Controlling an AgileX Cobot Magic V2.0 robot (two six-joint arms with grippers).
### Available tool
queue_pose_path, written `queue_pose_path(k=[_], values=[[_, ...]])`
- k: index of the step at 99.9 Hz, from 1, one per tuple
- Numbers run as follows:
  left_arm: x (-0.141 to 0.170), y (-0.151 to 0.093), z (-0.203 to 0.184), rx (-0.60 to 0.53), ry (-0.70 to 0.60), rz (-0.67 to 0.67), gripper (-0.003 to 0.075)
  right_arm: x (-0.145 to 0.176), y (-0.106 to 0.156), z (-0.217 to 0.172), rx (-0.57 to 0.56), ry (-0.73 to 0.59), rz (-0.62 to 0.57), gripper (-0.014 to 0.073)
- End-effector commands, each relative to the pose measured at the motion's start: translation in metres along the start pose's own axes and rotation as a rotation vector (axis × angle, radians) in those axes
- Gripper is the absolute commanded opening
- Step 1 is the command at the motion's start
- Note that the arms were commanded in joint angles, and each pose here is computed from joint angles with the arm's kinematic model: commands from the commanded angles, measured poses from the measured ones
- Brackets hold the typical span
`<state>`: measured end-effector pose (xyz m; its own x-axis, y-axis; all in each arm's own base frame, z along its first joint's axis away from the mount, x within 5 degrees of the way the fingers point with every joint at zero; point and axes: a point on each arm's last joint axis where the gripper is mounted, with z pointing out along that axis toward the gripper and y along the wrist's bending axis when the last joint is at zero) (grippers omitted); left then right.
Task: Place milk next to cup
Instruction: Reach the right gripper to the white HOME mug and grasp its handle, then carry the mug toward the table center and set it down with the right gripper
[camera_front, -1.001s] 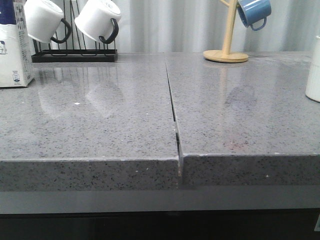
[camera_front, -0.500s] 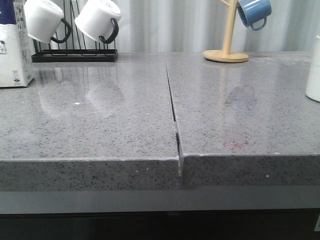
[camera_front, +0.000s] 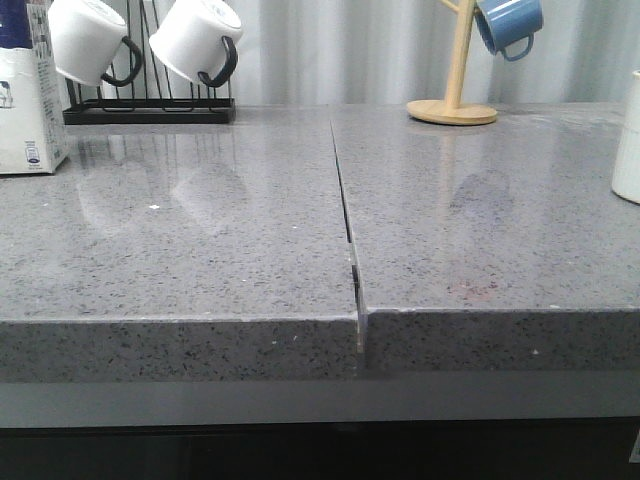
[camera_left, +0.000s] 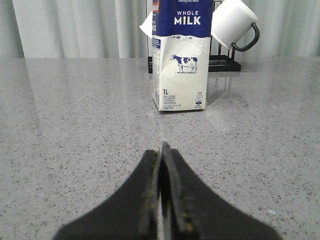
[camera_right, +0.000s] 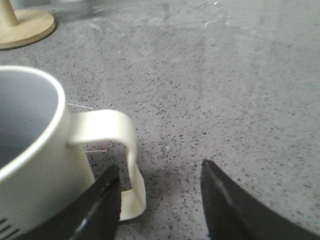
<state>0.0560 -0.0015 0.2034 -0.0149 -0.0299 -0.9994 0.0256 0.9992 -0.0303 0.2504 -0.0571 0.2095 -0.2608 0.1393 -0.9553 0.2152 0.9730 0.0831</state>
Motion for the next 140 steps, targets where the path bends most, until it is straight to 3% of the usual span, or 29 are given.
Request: queue_pose_path(k=[1,27,47,56,70,84,108,120,140], values=[[0.005,0.000,-0.001,0.003,-0.069,-0.012,-0.0021,-0.019,0.003,0.007,-0.023,-0.114,-0.013,0.0383],[0.005,0.000,-0.001,0.003,-0.069,-0.012,-0.0021,-0.024,0.002,0.034,-0.028,-0.140,-0.012,0.0348],[0.005,0.000,-0.001,0.003,-0.069,-0.012,-0.0021,-0.025,0.002,0.035,-0.030,-0.152,-0.011,0.0025],[0.005,0.000,-0.001,0.003,-0.069,-0.012,-0.0021,-0.025,0.002,0.035,-0.031,-0.156,-0.012,-0.0075],[0.005,0.000,-0.001,0.003,-0.069,-0.012,-0.0021,-0.031,0.013,0.030,-0.067,-0.179,-0.023,-0.0067],[0.005,0.000,-0.001,0.003,-0.069,-0.012,-0.0021,-0.038,0.039,0.020,-0.153,-0.194,-0.037,-0.0067],[0.005,0.000,-0.001,0.003,-0.069,-0.012,-0.0021,-0.048,0.106,0.012,-0.334,-0.127,-0.024,-0.0064],[0.005,0.000,-0.001,0.003,-0.069,-0.012,-0.0021,-0.056,0.140,0.006,-0.439,-0.161,-0.018,-0.0059],[0.005,0.000,-0.001,0.003,-0.069,-0.012,-0.0021,-0.047,0.180,0.012,-0.528,-0.157,0.010,-0.0059]])
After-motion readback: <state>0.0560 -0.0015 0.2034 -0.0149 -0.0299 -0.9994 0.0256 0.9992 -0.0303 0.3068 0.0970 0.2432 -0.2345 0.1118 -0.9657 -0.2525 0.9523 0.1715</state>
